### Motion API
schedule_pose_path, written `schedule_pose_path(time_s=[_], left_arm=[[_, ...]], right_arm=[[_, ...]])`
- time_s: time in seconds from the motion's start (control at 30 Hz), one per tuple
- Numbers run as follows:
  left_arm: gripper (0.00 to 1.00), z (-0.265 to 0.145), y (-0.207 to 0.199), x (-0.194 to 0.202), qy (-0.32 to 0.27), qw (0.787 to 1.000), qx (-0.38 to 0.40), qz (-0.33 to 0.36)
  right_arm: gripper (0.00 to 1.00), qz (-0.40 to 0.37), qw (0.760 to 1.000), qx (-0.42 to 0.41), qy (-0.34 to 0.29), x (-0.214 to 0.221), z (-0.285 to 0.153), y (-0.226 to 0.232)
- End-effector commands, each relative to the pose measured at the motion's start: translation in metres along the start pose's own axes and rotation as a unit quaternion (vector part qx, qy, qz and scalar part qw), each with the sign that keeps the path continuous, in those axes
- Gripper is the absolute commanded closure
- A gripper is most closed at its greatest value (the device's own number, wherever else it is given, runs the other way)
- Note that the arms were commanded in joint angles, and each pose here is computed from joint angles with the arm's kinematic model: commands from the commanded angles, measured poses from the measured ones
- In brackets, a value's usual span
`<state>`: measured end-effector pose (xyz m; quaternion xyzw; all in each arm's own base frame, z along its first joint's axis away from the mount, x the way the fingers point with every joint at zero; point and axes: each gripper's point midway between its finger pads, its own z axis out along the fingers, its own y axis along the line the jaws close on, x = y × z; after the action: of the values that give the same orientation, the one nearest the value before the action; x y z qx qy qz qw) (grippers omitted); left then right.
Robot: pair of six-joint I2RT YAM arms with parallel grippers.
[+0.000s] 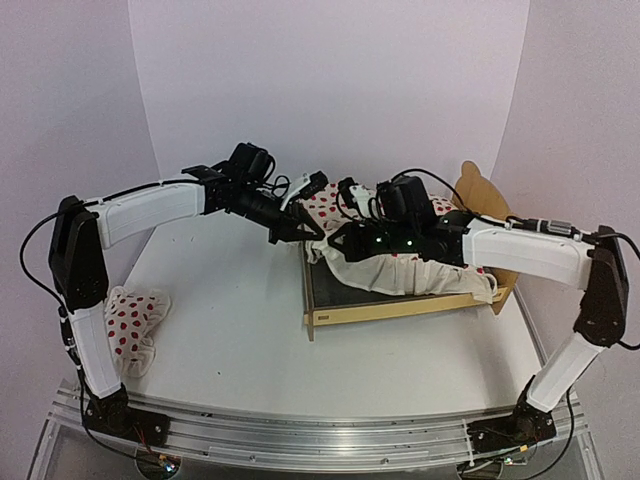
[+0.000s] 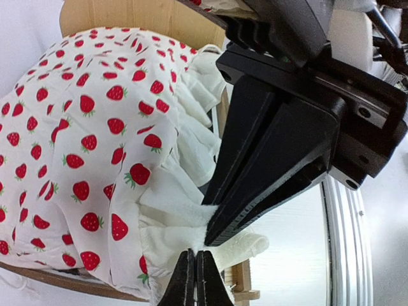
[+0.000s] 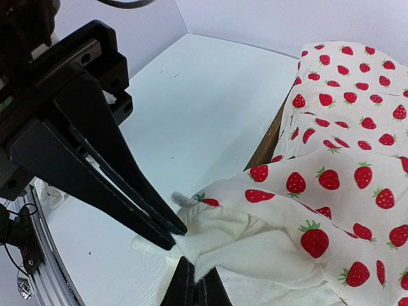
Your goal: Set up the pet bed
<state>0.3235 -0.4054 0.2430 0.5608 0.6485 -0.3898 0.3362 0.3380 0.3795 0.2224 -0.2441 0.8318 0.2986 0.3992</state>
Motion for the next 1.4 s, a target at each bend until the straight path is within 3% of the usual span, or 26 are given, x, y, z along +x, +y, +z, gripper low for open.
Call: schedule_pose_path(time_s=[0.0,0.2,0.27,0.33,0.53,0.77,1.1,1.37], left_arm=[[1.0,-0.028,-0.013,-0.05,-0.057,0.998,0.006,0.02],[1.0,-0.031,-0.018,-0.071,-0.094,0.995,0.033,-0.023],[1.0,-0.031,-0.015,-0.08,-0.106,0.993,0.035,-0.038],[1.0,-0.031,-0.012,-0.086,-0.114,0.992,0.031,-0.047],[1.0,-0.027,0.001,-0.092,-0.124,0.991,0.013,-0.057],[1.0,-0.024,0.003,-0.09,-0.125,0.99,0.014,-0.064],[1.0,-0.024,0.004,-0.091,-0.129,0.99,0.013,-0.063],[1.0,-0.023,0.005,-0.093,-0.13,0.989,0.014,-0.064]], right_arm=[[0.99,-0.014,0.999,0.05,-0.008,-0.011,-0.026,-0.014],[0.63,-0.013,0.996,0.082,0.014,-0.001,-0.031,-0.025],[0.53,-0.009,0.997,0.072,0.017,0.003,-0.039,-0.022],[0.5,-0.007,0.998,0.056,0.012,0.004,-0.051,-0.015],[0.58,-0.021,0.999,-0.012,-0.023,0.025,-0.062,0.019],[0.68,0.04,0.995,-0.04,-0.077,0.006,-0.011,0.028],[0.66,0.036,0.994,0.015,-0.099,-0.005,0.033,0.008],[0.78,0.049,0.992,0.053,-0.106,-0.006,0.047,-0.006]])
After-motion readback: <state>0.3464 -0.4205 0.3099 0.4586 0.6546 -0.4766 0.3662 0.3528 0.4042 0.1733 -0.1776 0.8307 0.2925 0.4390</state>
